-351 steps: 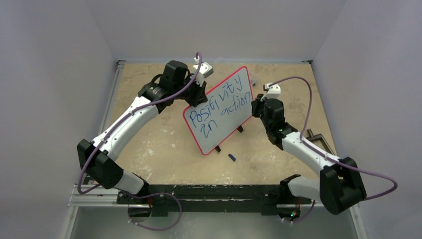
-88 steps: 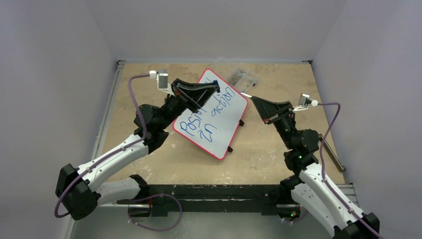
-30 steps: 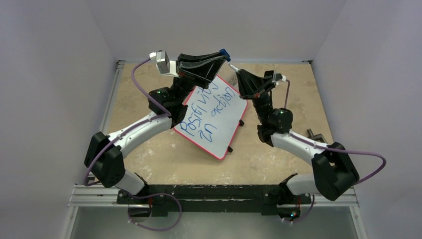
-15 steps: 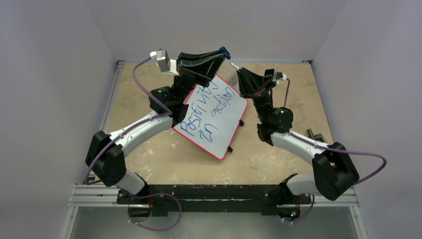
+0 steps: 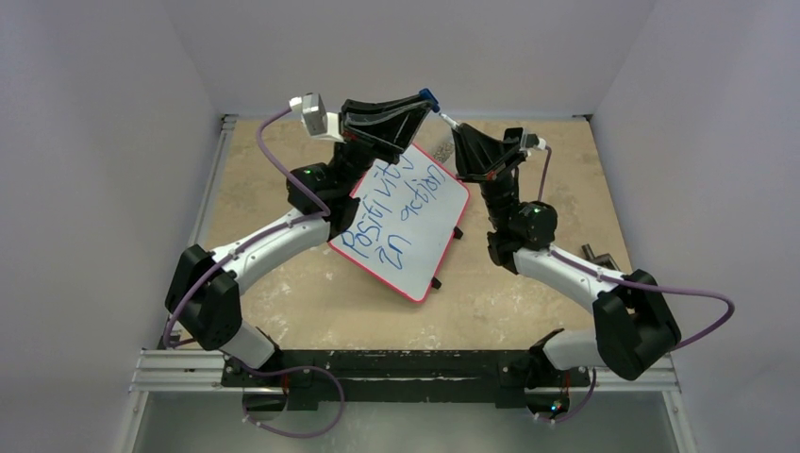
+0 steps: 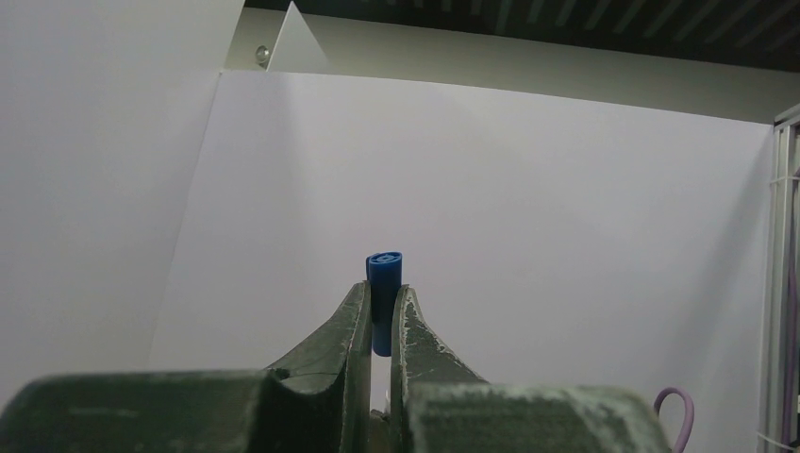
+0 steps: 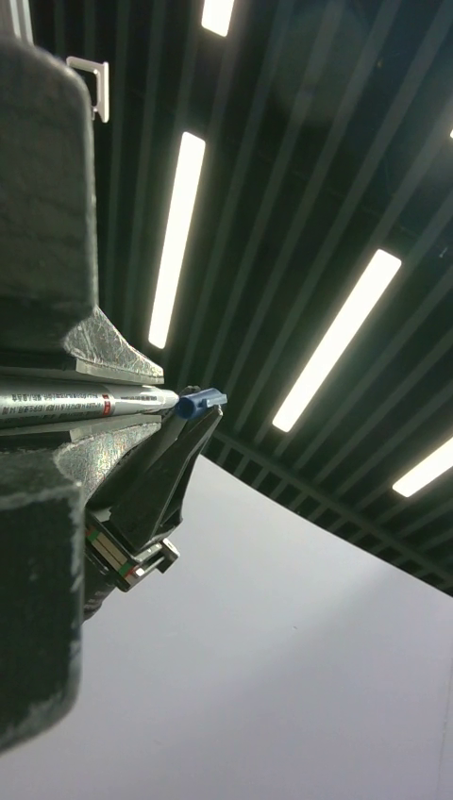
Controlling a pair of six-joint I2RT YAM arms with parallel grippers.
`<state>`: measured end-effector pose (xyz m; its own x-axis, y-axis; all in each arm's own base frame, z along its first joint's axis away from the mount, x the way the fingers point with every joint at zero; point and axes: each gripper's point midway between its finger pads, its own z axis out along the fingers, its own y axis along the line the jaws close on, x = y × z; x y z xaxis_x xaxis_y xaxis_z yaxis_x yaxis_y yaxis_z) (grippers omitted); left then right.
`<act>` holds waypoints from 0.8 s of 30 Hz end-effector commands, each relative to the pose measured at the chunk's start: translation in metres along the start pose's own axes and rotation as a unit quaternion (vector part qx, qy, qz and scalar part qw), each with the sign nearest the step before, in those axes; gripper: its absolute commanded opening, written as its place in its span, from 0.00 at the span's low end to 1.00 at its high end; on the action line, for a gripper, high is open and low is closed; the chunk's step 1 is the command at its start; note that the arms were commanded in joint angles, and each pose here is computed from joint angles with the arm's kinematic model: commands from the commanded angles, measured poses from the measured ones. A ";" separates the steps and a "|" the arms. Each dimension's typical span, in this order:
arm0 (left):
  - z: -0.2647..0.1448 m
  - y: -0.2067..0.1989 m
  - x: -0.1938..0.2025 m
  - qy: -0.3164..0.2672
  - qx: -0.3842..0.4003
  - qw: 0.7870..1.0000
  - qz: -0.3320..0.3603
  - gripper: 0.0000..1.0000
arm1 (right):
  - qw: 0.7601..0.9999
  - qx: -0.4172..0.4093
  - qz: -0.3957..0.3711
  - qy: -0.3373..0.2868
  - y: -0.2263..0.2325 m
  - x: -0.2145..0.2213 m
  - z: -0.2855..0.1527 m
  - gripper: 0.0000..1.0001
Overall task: Write a sentence on the whiteboard
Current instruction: Close the whiteboard marker at the center of the board.
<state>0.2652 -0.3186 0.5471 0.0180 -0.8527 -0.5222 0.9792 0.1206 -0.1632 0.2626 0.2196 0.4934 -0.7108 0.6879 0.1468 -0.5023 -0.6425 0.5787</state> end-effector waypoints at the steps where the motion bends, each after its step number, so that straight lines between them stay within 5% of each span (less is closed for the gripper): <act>1: 0.010 -0.011 -0.019 -0.035 0.026 0.999 0.001 0.00 | 0.992 -0.118 0.006 0.031 0.063 0.018 0.002 0.00; 24: 0.012 -0.024 -0.032 -0.042 0.040 0.998 0.013 0.00 | 0.994 -0.106 0.001 0.023 0.054 0.014 0.000 0.00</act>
<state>0.2684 -0.3220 0.5469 0.0029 -0.8537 -0.5207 0.9793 0.1078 -0.1712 0.2623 0.2191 0.4954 -0.7102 0.6887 0.1461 -0.5059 -0.6435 0.5744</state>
